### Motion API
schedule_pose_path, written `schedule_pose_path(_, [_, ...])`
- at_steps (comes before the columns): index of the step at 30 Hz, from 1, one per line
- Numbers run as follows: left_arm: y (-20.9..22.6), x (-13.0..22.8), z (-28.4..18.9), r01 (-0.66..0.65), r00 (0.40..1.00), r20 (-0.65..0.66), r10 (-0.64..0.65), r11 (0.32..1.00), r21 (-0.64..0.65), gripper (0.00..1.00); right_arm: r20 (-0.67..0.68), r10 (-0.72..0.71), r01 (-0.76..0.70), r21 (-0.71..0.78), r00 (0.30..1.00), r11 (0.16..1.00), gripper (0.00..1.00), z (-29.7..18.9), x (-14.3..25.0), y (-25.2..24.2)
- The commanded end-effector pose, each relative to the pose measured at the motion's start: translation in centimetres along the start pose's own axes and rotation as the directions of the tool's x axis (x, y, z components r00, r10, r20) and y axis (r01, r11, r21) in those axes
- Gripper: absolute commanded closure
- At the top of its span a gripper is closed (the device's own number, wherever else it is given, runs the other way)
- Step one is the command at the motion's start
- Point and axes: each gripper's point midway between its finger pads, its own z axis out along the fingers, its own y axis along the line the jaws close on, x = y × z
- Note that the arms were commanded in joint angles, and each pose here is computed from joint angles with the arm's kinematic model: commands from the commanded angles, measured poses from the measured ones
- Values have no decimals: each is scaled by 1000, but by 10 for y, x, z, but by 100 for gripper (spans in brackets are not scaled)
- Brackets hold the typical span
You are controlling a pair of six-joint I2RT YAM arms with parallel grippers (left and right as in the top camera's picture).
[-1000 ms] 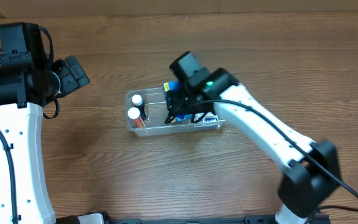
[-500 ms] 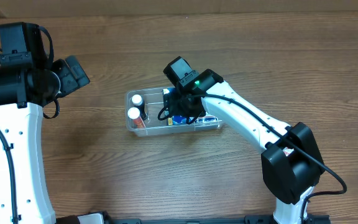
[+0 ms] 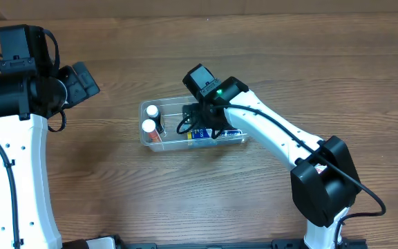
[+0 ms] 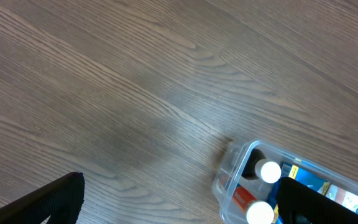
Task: Pack container
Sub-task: 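Place the VapoDrops box into the container's middle and release, then grasp the small red box with the right gripper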
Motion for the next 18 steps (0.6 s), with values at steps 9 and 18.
schedule_pose_path(9, [0,-4,-1,-41,999,7,41,999,1,0,345,526,-557,-11,778,830,0,-195,-36,-215])
schedule_pose_path(18, [0,-4,-1,-41,999,11,41,999,2,0,163,653,-666,38,740,745,0,-157,73,-264])
